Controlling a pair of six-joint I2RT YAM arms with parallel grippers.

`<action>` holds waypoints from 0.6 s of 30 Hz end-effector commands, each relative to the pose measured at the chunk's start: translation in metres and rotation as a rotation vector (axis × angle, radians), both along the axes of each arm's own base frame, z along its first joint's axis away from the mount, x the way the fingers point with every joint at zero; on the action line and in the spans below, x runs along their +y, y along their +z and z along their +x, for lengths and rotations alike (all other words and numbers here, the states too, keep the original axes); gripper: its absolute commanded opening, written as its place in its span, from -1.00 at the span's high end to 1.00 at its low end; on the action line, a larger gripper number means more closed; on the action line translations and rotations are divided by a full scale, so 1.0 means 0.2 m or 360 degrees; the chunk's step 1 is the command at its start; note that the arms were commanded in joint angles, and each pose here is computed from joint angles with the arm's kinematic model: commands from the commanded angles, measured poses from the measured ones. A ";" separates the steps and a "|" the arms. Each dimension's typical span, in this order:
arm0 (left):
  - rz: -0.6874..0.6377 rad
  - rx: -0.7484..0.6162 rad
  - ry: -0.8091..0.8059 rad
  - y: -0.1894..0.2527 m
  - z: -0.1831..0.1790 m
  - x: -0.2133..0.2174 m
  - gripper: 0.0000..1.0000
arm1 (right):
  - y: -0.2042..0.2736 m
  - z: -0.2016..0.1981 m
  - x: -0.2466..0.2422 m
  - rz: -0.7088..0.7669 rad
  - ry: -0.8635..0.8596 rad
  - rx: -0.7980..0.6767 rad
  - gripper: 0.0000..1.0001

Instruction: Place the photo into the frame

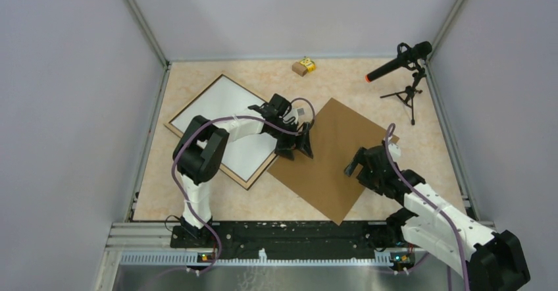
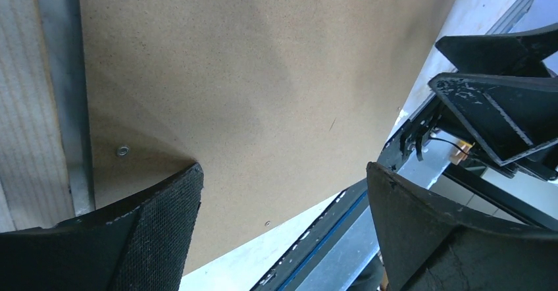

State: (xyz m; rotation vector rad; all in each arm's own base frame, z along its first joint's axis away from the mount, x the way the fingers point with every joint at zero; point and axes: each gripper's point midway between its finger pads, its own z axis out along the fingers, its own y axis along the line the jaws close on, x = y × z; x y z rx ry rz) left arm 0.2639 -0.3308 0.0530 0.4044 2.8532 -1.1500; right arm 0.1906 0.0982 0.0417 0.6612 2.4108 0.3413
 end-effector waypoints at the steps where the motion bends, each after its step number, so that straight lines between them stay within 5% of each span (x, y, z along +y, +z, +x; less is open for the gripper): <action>1: 0.0117 0.0130 0.0000 -0.19 -0.08 0.05 -0.96 | 0.02 0.05 0.09 0.0115 0.0084 -0.0043 -0.97; 6: 0.0200 0.0092 0.0019 -0.23 -0.08 0.07 -0.96 | 0.01 0.05 0.07 0.0110 0.0007 -0.0026 -0.97; 12: 0.0232 -0.0067 -0.0024 -0.17 -0.07 0.05 -0.96 | -0.03 -0.04 -0.19 -0.0220 -0.0306 0.0113 -0.98; 18: 0.0280 -0.0723 0.0020 0.18 0.10 0.05 -0.97 | 0.00 -0.02 -0.13 -0.0179 -0.0193 0.0107 -0.97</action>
